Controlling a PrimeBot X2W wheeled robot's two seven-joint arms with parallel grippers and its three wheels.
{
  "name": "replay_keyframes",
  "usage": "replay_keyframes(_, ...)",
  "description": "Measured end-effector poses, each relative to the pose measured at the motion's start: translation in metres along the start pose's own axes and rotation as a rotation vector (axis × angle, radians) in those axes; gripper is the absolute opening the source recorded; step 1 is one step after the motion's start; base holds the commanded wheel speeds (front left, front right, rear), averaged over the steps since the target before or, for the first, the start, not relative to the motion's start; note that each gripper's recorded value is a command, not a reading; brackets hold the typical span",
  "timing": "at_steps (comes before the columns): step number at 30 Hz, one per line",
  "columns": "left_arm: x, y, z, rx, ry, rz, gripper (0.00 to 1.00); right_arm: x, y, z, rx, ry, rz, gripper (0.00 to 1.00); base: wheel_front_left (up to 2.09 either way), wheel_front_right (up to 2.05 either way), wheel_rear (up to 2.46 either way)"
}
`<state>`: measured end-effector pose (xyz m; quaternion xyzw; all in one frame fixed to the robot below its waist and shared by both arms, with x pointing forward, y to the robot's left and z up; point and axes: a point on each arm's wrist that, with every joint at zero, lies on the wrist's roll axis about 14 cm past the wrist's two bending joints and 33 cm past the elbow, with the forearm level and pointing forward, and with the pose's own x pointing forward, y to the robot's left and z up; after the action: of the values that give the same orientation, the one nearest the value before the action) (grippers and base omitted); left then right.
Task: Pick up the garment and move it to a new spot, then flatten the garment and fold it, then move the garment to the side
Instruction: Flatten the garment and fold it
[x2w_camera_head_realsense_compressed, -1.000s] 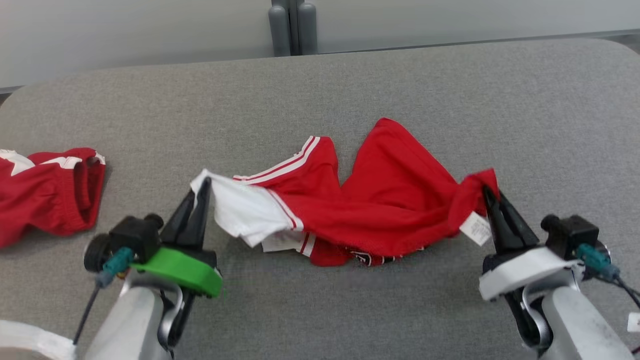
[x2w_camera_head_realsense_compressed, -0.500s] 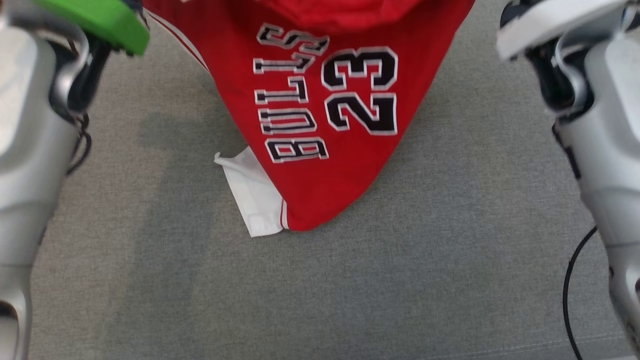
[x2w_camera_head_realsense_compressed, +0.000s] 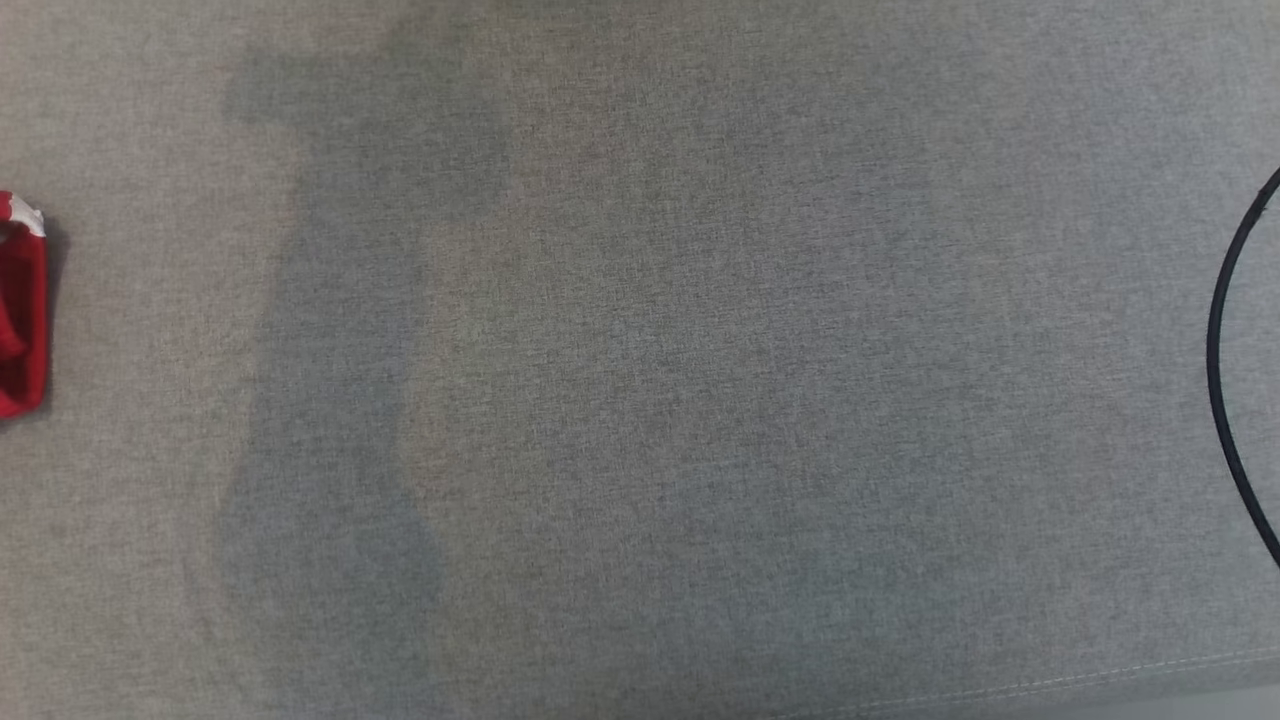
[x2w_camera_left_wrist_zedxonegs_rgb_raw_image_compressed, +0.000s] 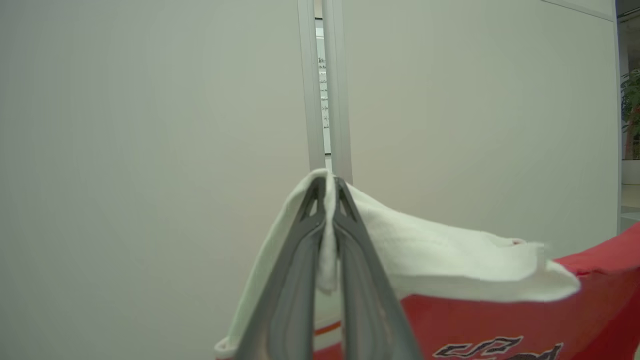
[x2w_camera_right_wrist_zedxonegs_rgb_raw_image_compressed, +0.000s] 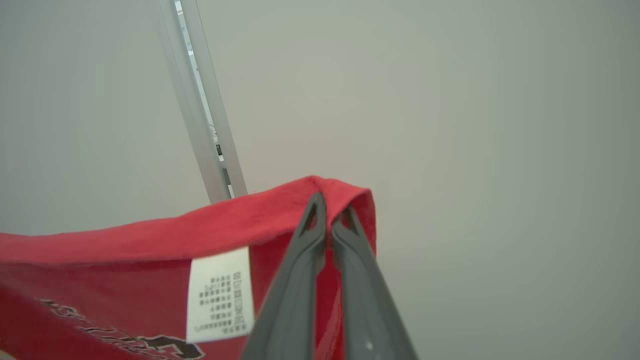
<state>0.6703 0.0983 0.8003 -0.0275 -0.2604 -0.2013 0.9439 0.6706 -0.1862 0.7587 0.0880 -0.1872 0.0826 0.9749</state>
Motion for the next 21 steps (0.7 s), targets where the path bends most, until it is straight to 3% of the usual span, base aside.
replay_keyframes(5, -0.006, -0.004, -0.028, -0.005, 0.048, -0.008, 0.00, -0.001, -0.007, -0.026, -0.007, 0.052, -0.012, 0.00, 0.00, 0.00, 0.00)
replay_keyframes(12, -0.039, 0.001, -0.101, -0.078, 0.178, 0.022, 0.00, -0.020, -0.014, -0.087, 0.012, 0.149, -0.016, 0.00, 0.00, 0.00, 0.00)
replay_keyframes(15, -0.062, -0.003, -0.131, -0.117, 0.241, 0.029, 0.00, -0.038, -0.019, -0.110, 0.041, 0.180, -0.026, 0.00, 0.00, 0.00, 0.00)
replay_keyframes(21, -0.109, 0.000, -0.145, -0.197, 0.239, 0.089, 0.00, -0.097, -0.021, -0.155, 0.079, 0.271, -0.007, 0.00, 0.00, 0.00, 0.00)
